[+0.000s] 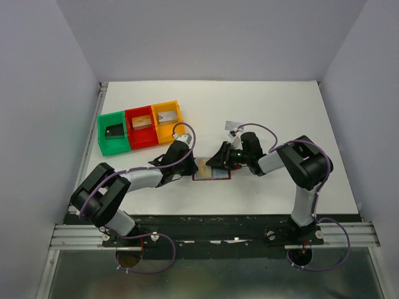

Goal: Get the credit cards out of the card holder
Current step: Remove the credit card from the card holder.

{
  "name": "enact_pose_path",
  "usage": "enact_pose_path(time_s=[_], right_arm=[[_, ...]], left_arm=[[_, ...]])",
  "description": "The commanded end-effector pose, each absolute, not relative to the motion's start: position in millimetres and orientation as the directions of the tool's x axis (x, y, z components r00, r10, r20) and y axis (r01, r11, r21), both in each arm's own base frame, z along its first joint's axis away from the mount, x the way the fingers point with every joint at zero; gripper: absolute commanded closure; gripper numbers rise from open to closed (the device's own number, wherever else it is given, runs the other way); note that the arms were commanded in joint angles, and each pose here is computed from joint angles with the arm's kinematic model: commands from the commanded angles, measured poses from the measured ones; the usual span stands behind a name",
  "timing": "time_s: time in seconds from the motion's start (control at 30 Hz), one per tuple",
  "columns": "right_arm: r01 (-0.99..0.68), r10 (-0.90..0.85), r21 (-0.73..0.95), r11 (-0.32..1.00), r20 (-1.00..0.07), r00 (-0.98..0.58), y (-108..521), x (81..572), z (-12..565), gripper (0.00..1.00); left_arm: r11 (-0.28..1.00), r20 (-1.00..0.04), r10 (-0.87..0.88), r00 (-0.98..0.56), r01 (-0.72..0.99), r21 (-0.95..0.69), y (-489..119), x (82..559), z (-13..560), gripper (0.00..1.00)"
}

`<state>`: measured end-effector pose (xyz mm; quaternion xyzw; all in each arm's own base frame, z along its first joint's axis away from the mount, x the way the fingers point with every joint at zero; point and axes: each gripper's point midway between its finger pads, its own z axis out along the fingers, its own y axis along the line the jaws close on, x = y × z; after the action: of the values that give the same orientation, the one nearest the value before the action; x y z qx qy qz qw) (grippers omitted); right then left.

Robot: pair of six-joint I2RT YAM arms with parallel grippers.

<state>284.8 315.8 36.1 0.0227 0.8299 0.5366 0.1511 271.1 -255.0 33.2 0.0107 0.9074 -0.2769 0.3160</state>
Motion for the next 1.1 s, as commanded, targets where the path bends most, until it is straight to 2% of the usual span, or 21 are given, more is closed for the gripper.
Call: enact_pose_path(time_s=[0.0,0.17,0.63,1.07], right_arm=[[-0.172,0.045,0.894,0.414,-0.209,-0.977,328,248,35,0.52],[-0.170,0.048,0.858,0.485,-0.220,-0.974,319,247,24,0.47],[-0.201,0.072,0.797,0.569,-0.292,-0.954,305,253,35,0.44],[-0.221,0.098,0.813,0.539,-0.321,-0.942,307,254,52,0.44]], left_arm=[[0.834,-0.531,-0.126,-0.838,0.201,-0.514,-260,249,31,1.00],[0.839,-0.554,-0.131,-0.822,0.206,-0.504,-257,252,40,1.00],[0.834,-0.605,-0.149,-0.782,0.229,-0.501,-256,259,65,0.99],[0.844,-0.579,-0.121,-0.806,0.223,-0.488,-257,258,46,1.00]])
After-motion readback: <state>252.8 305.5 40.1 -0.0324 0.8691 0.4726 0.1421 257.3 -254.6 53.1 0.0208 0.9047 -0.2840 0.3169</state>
